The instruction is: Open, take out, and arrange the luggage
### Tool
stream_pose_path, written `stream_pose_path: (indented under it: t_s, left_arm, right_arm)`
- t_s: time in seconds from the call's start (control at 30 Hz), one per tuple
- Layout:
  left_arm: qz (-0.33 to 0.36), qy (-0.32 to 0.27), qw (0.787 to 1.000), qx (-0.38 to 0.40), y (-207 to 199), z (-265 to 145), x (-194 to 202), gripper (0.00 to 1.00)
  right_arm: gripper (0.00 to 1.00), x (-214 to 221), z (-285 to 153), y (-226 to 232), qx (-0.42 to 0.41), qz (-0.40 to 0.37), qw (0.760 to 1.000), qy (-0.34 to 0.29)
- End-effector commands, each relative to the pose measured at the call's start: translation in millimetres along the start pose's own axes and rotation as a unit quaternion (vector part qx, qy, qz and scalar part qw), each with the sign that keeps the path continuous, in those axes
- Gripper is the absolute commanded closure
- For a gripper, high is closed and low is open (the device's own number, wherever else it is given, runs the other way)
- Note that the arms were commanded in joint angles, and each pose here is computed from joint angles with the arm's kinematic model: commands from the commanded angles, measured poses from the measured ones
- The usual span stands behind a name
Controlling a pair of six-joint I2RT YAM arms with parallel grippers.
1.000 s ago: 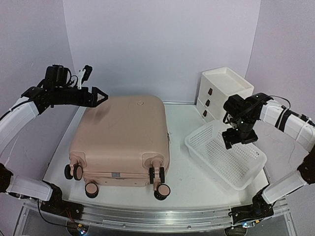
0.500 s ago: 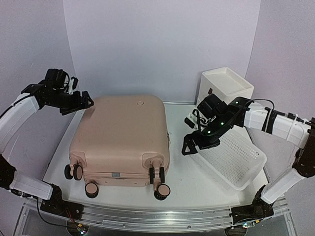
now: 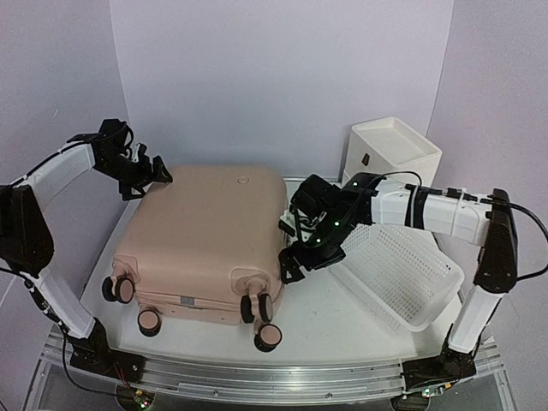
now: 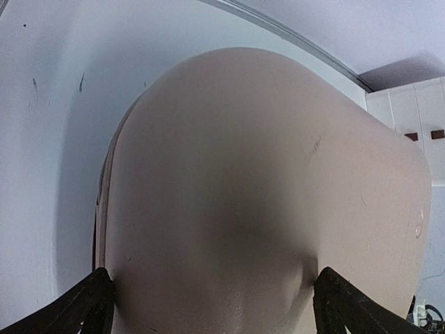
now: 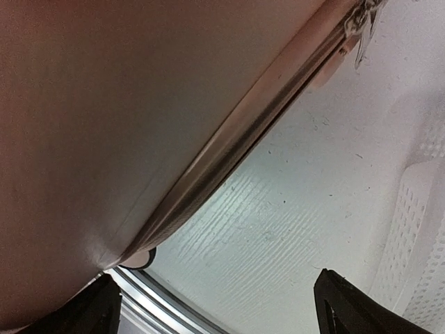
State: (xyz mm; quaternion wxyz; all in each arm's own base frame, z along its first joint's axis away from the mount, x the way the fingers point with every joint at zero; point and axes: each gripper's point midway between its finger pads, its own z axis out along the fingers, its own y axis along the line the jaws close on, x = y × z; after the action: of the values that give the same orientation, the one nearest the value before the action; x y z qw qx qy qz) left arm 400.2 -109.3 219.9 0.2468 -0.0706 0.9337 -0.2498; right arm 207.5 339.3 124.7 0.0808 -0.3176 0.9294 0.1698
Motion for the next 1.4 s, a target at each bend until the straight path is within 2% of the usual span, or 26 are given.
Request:
stream_pose_path:
  t_s: [0.0,0.17,0.3,0.43,0.57,0.7,0.83,0.97,1.1,1.17,1.27,1.37]
  left_arm:
    - [0.010,0.064,0.993,0.100,-42.5,30.3,-6.6,0.04]
    - [0.012,0.090,0.981,0.172,-71.5,59.9,-35.0,0.08]
    - [0.046,0.082,0.979,0.180,-89.0,58.7,-47.1,0.09]
    - [0.106,0.050,0.981,0.153,-103.6,31.1,-49.7,0.05]
    - [0.170,0.002,0.979,0.108,-119.7,-15.3,-44.1,0.02]
    - [0.189,-0.064,0.979,0.050,-112.9,-70.7,-37.0,0.01]
    - [0.178,-0.102,0.979,0.019,-96.1,-115.4,-10.2,0.01]
    - [0.148,-0.120,0.982,-0.013,-68.3,-138.2,24.5,0.01]
    - [0.078,-0.123,0.989,-0.016,-43.7,-147.1,65.2,0.00]
    - [0.034,-0.125,0.992,-0.015,-31.1,-146.5,84.0,0.01]
    - [-0.006,-0.133,0.991,-0.027,-13.3,-147.8,103.1,0.01]
    - [-0.041,-0.157,0.986,-0.040,3.5,-153.3,115.2,0.02]
  right_arm:
    - [0.02,-108.1,0.9,85.9,-0.095,-0.018,0.983,-0.156]
    - [0.02,-139.9,25.0,130.4,-0.133,-0.002,0.978,-0.162]
    - [0.02,-142.7,20.2,127.2,-0.120,0.001,0.978,-0.170]
    - [0.02,-118.0,-5.4,104.7,-0.069,-0.039,0.981,-0.178]
    - [0.02,-90.9,-32.5,71.6,-0.006,-0.059,0.981,-0.186]
    - [0.02,-77.4,-36.9,49.4,0.020,-0.048,0.982,-0.183]
    - [0.02,-75.3,-26.3,37.3,0.028,-0.034,0.984,-0.174]
    - [0.08,-81.5,-6.8,55.0,-0.034,-0.038,0.979,-0.195]
    - [0.11,-86.7,6.0,69.5,-0.082,-0.044,0.969,-0.229]
    - [0.11,-84.1,8.1,63.2,-0.069,-0.047,0.968,-0.238]
    - [0.02,-92.5,-15.7,34.4,-0.008,-0.022,0.962,-0.273]
    - [0.02,-103.5,-40.2,2.5,-0.040,0.046,0.965,-0.256]
